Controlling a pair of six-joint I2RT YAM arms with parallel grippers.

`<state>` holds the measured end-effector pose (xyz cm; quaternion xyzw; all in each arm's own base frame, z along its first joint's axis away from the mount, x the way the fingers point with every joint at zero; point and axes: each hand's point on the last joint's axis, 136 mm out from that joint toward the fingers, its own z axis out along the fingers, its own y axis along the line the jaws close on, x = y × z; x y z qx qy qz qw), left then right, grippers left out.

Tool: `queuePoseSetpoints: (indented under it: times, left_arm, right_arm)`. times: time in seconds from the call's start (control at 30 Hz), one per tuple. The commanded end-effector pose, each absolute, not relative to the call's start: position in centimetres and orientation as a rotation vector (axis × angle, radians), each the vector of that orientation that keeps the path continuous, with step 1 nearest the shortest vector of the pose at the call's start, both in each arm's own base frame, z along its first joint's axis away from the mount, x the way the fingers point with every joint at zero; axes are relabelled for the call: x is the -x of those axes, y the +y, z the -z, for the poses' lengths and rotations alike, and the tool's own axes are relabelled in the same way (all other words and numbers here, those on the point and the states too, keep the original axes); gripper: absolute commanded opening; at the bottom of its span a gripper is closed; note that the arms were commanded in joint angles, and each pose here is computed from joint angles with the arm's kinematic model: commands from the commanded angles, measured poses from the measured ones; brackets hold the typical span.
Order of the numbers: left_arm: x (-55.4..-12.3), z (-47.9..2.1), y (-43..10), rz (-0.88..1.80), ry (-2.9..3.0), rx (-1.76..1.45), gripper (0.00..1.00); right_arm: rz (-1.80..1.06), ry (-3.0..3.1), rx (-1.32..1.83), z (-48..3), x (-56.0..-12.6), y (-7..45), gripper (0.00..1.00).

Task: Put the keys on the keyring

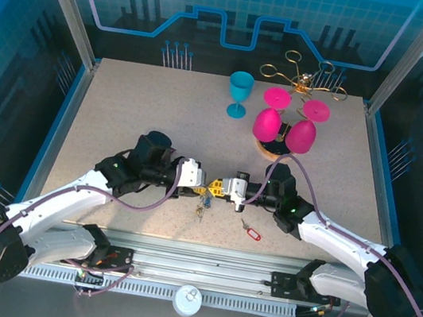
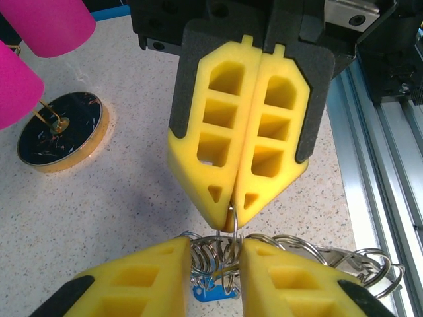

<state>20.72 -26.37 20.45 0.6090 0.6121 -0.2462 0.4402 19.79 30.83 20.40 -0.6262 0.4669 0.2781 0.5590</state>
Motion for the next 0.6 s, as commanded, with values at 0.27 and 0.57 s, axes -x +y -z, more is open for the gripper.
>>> queuePoseSetpoints:
  times: [0.27, 0.57]
  left_arm:
    - [-20.6, -22.6, -27.5, 0.634, 1.427, -1.515, 0.02]
    - [-22.4, -23.8, -26.1, 0.61, 1.613, -1.27, 0.0]
  right_arm:
    - [-0.665, 1.039, 1.464, -22.5, -19.8, 31.6, 0.0]
    - [-0.533, 1.264, 1.176, -24.4, -24.7, 28.1, 0.5]
